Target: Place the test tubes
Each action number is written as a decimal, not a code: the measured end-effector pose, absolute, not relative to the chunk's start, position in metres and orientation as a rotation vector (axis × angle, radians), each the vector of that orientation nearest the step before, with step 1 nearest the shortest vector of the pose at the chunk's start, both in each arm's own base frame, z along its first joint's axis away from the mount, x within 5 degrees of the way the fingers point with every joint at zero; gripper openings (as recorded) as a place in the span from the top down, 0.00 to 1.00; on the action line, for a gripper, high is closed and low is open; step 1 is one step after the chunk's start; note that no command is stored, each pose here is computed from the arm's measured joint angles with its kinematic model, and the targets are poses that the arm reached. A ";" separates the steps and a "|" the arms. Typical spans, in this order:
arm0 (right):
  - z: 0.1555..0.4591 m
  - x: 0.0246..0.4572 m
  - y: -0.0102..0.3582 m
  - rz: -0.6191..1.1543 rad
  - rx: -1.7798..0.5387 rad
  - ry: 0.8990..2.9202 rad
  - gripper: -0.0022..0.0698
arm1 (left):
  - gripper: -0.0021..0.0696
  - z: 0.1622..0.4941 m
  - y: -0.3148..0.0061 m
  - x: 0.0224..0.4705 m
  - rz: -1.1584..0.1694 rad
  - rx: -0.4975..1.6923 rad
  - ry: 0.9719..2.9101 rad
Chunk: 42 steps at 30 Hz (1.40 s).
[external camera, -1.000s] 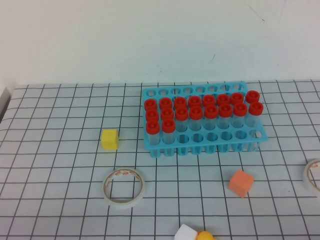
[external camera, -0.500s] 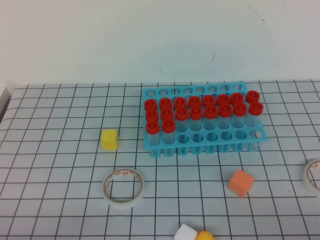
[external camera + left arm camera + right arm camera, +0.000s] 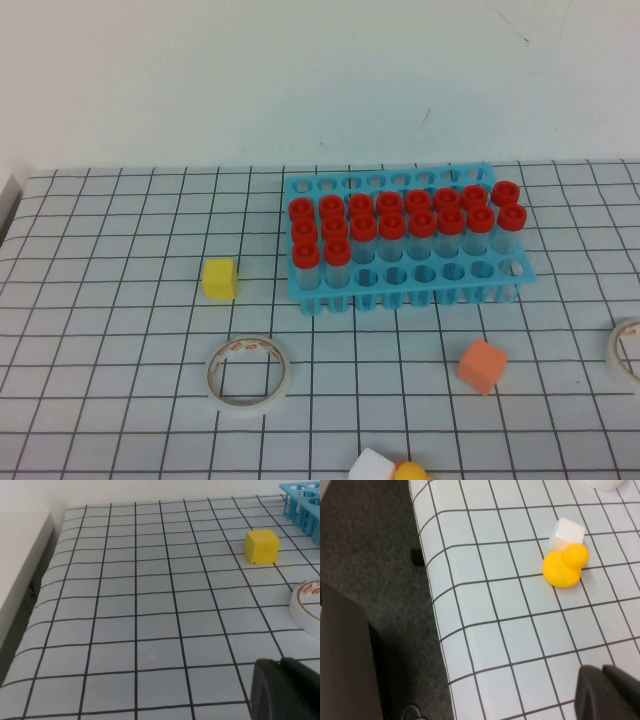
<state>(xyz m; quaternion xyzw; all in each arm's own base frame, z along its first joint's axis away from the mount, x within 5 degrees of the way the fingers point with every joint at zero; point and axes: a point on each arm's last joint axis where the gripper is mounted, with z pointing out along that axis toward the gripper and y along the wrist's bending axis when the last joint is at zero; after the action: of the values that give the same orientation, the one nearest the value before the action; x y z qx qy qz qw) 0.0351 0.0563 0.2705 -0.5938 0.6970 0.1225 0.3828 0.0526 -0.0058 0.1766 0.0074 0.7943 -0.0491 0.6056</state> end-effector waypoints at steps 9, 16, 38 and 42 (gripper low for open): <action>0.271 0.035 0.056 0.313 -1.514 1.778 0.97 | 0.97 0.176 -0.006 0.053 -0.111 0.021 1.839; 0.271 0.035 0.056 0.313 -1.514 1.778 0.97 | 0.97 0.176 -0.006 0.053 -0.109 0.022 1.839; 0.246 0.066 0.039 0.198 -0.720 1.707 0.97 | 0.97 0.176 -0.006 0.053 -0.096 0.040 1.839; 0.222 0.074 0.024 0.042 -0.507 1.736 0.97 | 0.97 0.176 -0.006 0.053 -0.096 0.040 1.839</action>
<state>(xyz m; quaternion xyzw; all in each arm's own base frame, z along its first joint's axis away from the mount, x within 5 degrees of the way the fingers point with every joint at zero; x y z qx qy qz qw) 0.0737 0.0237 0.2223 -0.2202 0.7542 0.0185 0.6183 0.0526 -0.0058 0.1764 0.0172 0.7948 -0.0413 0.6052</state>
